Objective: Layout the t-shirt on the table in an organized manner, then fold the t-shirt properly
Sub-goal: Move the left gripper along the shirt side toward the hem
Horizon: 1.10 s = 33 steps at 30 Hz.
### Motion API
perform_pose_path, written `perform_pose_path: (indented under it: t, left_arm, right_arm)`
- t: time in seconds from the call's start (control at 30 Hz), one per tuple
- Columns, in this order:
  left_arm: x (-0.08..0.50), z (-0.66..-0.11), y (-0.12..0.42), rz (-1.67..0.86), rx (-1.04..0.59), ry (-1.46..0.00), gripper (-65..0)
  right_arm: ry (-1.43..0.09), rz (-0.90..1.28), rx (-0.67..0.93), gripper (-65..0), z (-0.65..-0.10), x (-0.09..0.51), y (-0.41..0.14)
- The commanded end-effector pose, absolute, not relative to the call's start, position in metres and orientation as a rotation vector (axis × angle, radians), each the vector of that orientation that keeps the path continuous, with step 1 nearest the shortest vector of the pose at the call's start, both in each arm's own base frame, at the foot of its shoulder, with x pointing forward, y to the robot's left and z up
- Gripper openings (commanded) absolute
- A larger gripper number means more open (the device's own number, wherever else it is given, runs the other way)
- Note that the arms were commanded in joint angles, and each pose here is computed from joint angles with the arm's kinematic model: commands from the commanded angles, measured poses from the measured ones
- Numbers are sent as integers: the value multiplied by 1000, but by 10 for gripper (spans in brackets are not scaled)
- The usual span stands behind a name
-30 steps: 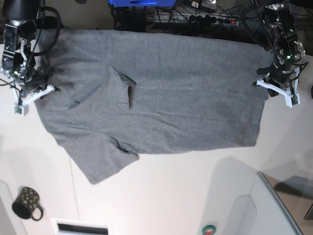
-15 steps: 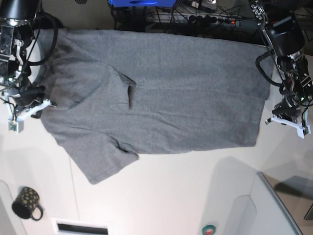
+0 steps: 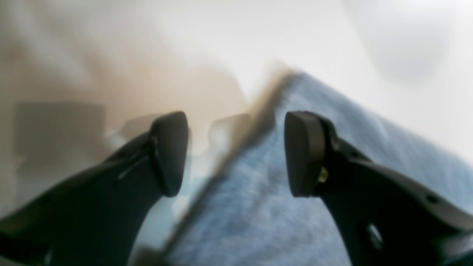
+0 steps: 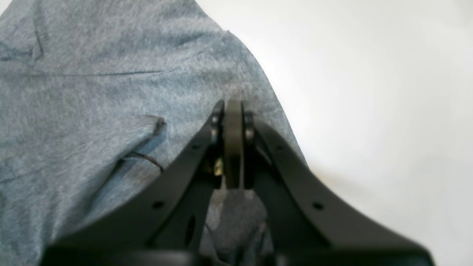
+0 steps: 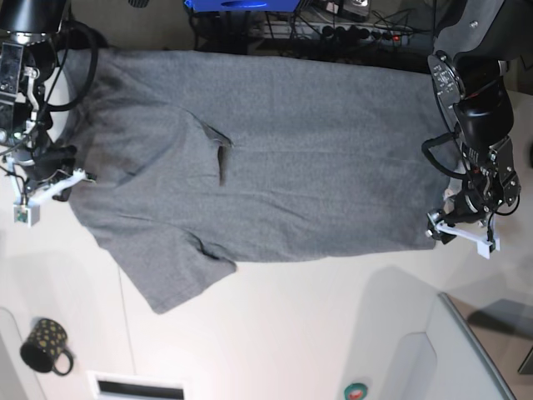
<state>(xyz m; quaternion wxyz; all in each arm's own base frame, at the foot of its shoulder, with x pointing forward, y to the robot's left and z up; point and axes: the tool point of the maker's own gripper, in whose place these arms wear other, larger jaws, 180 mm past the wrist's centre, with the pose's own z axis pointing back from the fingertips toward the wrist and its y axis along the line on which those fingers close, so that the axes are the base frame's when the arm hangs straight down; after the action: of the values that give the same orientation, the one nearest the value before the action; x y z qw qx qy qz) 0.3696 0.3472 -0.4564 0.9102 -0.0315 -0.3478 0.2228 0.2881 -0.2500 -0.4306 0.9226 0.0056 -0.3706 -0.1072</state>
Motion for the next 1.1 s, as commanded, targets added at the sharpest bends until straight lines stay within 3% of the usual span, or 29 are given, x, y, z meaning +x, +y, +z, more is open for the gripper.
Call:
perform_pose_path:
  t: [0.0, 0.4, 0.47, 0.6, 0.67, 1.07]
  left_arm:
    - [386, -435, 360, 462, -48, -781, -253]
    - [368, -480, 336, 402, -51, -713, -260]
    - [368, -482, 334, 408, -53, -720, -326]
    - [371, -479, 335, 407, -54, -727, -566]
    - [373, -478, 335, 407, -55, -730, -650]
    - [384, -445, 334, 313, -6, -848, -650]
  right_arm:
    - [-811, -210, 5, -644, -418, 299, -254]
    - [-819, -116, 62, -648, -416, 301, -239]
    - [-819, -115, 63, -648, -416, 301, -239]
    - [-804, -123, 65, -648, -422, 300, -240]
    - [-791, -134, 67, -648, -427, 300, -242]
    - [-760, -104, 116, -648, -440, 311, -228]
